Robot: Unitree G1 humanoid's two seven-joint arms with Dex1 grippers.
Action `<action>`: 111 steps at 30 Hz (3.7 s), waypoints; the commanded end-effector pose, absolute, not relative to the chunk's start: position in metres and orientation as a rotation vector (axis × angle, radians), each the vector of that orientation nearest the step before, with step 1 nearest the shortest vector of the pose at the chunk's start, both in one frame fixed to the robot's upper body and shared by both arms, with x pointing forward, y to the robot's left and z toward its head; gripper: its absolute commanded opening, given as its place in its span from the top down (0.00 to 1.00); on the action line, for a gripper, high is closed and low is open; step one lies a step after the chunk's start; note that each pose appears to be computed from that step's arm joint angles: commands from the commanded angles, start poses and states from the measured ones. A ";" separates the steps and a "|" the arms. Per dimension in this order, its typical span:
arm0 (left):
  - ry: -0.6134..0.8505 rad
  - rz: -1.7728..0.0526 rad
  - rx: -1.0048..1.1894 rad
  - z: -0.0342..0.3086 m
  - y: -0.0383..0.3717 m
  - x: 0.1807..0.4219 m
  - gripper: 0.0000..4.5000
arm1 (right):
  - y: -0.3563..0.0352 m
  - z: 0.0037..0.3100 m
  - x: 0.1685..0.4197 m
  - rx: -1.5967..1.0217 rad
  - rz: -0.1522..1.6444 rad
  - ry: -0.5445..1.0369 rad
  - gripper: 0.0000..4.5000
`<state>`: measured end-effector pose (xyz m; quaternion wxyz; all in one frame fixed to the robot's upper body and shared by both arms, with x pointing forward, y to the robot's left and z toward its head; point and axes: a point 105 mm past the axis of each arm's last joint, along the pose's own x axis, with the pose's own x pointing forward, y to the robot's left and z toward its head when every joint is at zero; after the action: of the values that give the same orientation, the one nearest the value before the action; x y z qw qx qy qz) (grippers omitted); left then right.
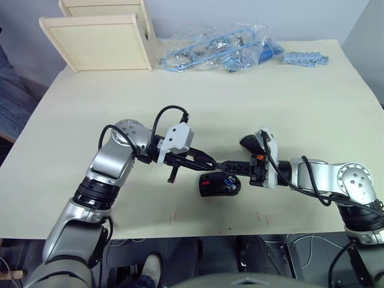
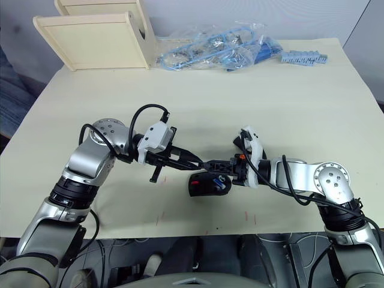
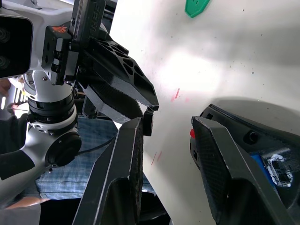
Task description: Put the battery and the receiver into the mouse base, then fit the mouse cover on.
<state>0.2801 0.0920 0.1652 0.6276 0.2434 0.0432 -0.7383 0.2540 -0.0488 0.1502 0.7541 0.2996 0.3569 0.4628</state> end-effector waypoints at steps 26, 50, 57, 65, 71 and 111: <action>0.065 -1.745 0.580 0.167 0.086 0.272 1.00 | -0.048 0.152 0.249 0.650 1.031 0.778 0.99; 0.106 -1.699 0.499 0.147 0.088 0.260 0.02 | -0.089 0.182 0.229 0.610 1.146 0.633 1.00; 0.108 -1.654 0.529 0.135 0.080 0.261 0.02 | -0.120 0.175 0.220 0.428 1.104 0.615 1.00; 0.131 -1.618 0.547 0.119 0.068 0.264 0.02 | -0.137 0.171 0.215 0.270 1.107 0.517 1.00; 0.156 -1.599 0.547 0.109 0.069 0.267 0.02 | -0.145 0.169 0.213 0.143 1.105 0.364 1.00; 0.200 -1.582 0.579 0.086 0.055 0.279 0.31 | -0.165 0.150 0.197 -0.269 1.271 -0.026 1.00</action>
<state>0.2807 0.0563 0.0826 0.6638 0.2501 0.0959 -0.6983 0.1988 -0.1681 0.1448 0.8030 -0.1188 0.0005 0.5841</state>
